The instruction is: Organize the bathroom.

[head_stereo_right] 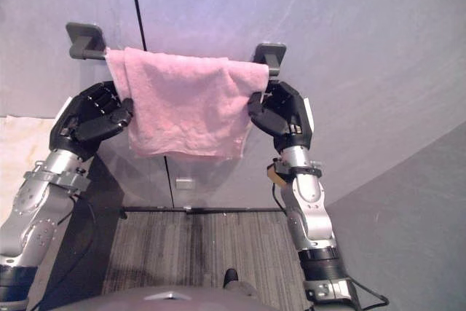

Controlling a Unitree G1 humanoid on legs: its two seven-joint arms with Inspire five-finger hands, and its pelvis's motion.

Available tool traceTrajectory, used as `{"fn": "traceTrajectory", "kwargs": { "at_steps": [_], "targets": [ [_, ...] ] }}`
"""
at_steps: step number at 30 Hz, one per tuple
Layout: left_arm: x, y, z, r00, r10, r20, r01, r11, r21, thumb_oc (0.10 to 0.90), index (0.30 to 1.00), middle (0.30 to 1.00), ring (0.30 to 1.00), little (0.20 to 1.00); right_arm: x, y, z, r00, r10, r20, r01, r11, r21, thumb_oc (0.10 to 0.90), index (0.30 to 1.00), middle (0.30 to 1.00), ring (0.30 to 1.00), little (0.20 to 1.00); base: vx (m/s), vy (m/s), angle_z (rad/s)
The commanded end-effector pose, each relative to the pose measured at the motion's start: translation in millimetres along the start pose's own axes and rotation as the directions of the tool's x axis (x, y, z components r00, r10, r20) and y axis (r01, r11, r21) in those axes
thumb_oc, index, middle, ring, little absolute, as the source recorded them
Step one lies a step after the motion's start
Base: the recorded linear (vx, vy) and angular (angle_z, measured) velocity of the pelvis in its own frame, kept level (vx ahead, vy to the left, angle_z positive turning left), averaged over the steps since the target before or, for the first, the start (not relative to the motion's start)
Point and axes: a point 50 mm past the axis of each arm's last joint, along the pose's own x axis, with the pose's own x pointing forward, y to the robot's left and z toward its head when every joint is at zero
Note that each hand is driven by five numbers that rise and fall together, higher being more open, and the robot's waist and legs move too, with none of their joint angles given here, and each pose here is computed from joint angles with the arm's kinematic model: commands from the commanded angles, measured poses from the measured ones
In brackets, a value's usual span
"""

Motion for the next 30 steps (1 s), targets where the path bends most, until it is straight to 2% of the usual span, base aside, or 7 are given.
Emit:
{"fn": "traceTrajectory", "kwargs": {
  "at_steps": [1, 12, 22, 27, 30],
  "targets": [
    [25.6, -0.2, 48.3, 0.967, -0.014, 0.253, 0.002, 0.999, 0.050, 0.400, 0.300, 0.300, 0.300, 0.300, -56.5, -33.6, -60.4, 0.931, -0.097, -0.351, 0.046, 0.988, -0.150, 0.400, 0.300, 0.300, 0.300, 0.300, 0.00, 0.000, 0.00],
    [19.1, 8.2, 49.7, 0.957, 0.061, 0.284, -0.087, 0.993, 0.080, 0.400, 0.300, 0.300, 0.300, 0.300, -61.0, -37.1, -62.3, 0.926, -0.113, -0.359, 0.065, 0.987, -0.145, 0.400, 0.300, 0.300, 0.300, 0.300, 0.00, 0.000, 0.00],
    [-10.8, 41.0, 23.3, 0.940, 0.283, 0.192, -0.294, 0.955, 0.029, 0.400, 0.300, 0.300, 0.300, 0.300, -69.8, -56.0, -60.4, 0.909, -0.217, -0.356, 0.170, 0.972, -0.160, 0.400, 0.300, 0.300, 0.300, 0.300, 0.00, 0.000, 0.00],
    [-18.3, 40.7, 9.0, 0.938, 0.314, 0.147, -0.313, 0.949, -0.031, 0.400, 0.300, 0.300, 0.300, 0.300, -74.7, -58.9, -64.8, 0.895, -0.236, -0.378, 0.202, 0.971, -0.128, 0.400, 0.300, 0.300, 0.300, 0.300, 0.00, 0.000, 0.00],
    [-16.2, 31.0, -0.7, 0.949, 0.292, 0.119, -0.287, 0.956, -0.058, 0.400, 0.300, 0.300, 0.300, 0.300, -75.6, -54.7, -69.1, 0.886, -0.243, -0.395, 0.222, 0.970, -0.098, 0.400, 0.300, 0.300, 0.300, 0.300, 0.00, 0.000, 0.00]
  ]
}}
